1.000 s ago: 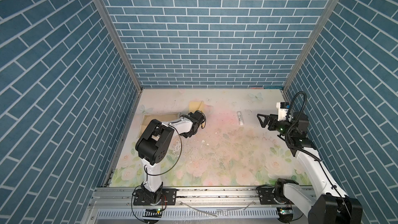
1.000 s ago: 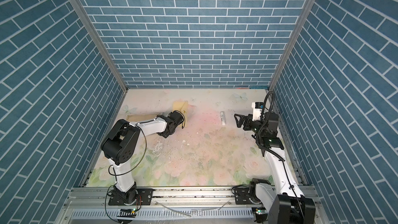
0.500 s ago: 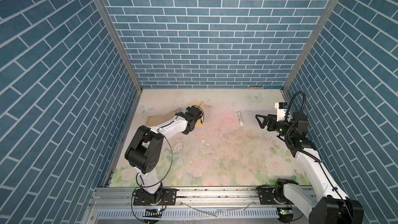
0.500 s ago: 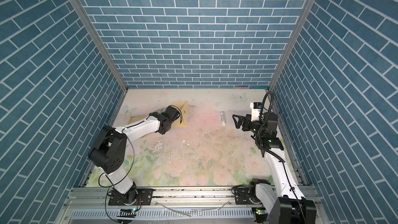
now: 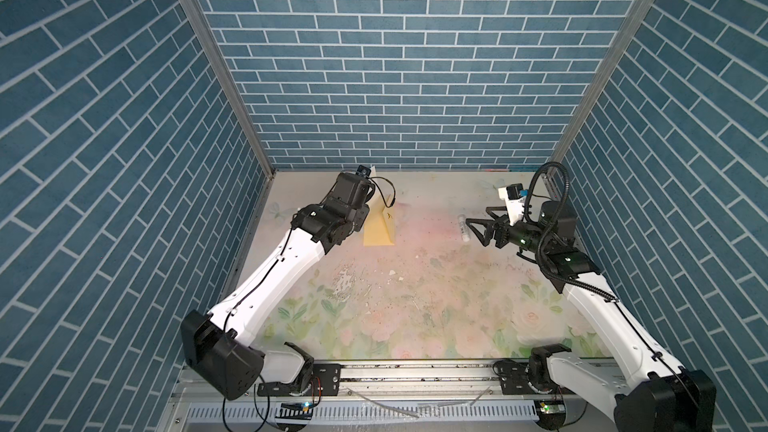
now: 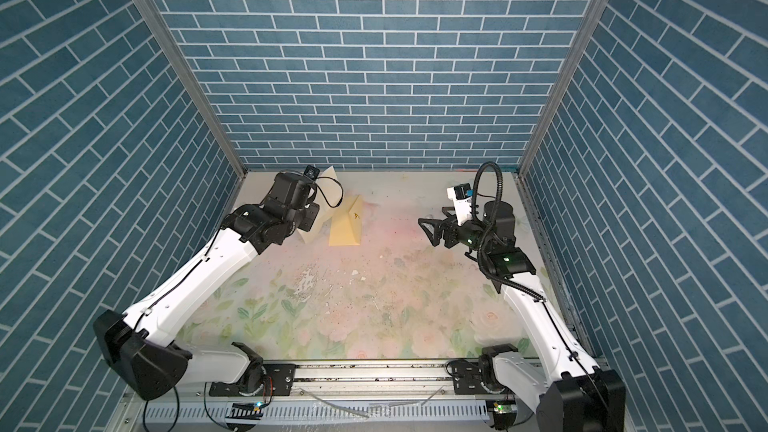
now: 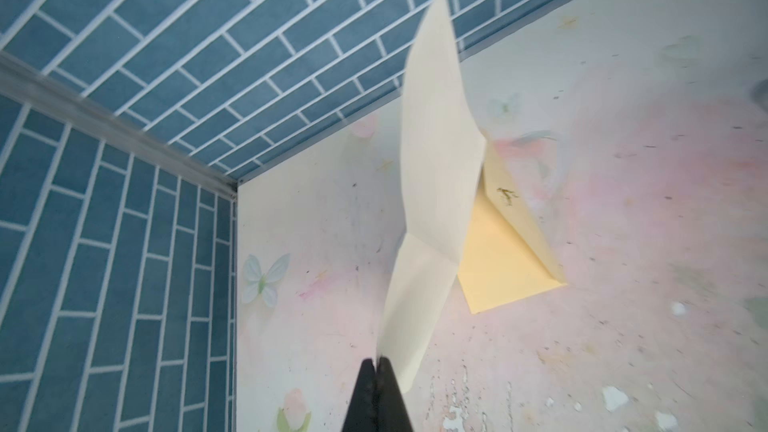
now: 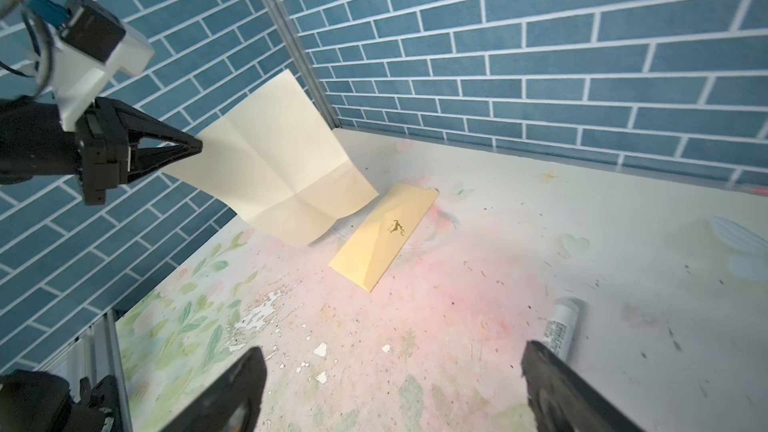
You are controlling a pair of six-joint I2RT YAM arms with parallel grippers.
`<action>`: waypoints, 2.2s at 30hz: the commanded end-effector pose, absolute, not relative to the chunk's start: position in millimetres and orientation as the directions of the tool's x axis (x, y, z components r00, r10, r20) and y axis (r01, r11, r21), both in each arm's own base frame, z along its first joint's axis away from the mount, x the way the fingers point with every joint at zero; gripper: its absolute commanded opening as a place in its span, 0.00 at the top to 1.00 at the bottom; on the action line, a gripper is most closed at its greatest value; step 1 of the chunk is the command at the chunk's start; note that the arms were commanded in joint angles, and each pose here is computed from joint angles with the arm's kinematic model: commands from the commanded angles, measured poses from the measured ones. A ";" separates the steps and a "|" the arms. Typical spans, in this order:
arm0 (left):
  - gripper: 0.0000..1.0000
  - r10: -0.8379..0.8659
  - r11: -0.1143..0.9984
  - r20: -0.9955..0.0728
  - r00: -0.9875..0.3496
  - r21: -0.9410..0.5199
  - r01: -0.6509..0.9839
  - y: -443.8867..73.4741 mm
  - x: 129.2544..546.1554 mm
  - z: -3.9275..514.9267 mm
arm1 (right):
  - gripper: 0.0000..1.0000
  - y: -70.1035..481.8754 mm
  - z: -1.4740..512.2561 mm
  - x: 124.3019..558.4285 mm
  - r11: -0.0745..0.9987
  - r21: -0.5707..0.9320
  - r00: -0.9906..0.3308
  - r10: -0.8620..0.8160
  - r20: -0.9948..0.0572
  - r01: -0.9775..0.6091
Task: Place the letter into the envelope and seal it
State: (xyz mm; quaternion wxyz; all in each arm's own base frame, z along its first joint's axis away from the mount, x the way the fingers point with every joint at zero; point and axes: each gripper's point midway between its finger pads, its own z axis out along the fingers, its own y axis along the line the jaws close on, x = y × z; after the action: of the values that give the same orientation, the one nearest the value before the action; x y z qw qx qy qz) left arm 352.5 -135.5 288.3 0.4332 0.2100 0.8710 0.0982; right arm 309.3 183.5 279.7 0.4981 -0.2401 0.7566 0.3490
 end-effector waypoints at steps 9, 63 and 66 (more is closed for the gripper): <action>1.00 0.518 0.605 -0.853 -0.069 0.308 0.734 -212.6 274.2 353.9 | 0.06 231.4 320.2 297.0 0.389 0.062 -0.135 -0.163 -0.977 -0.919; 0.23 0.310 0.645 -0.949 -0.056 0.167 0.745 -234.0 265.0 324.5 | 1.00 247.3 318.6 253.3 0.197 0.003 -0.036 -0.162 -0.986 -0.980; 0.13 0.230 0.636 -0.971 -0.069 0.096 0.766 -236.2 254.9 319.8 | 1.00 242.4 331.1 257.5 0.209 0.027 -0.049 -0.101 -0.994 -0.978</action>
State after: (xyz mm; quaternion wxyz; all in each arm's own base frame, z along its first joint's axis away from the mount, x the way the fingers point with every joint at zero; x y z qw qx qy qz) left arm 259.0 -233.8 300.4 0.5490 0.4050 0.7079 -0.1830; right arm 252.9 246.5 315.3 0.4822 -0.4776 0.6015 0.4214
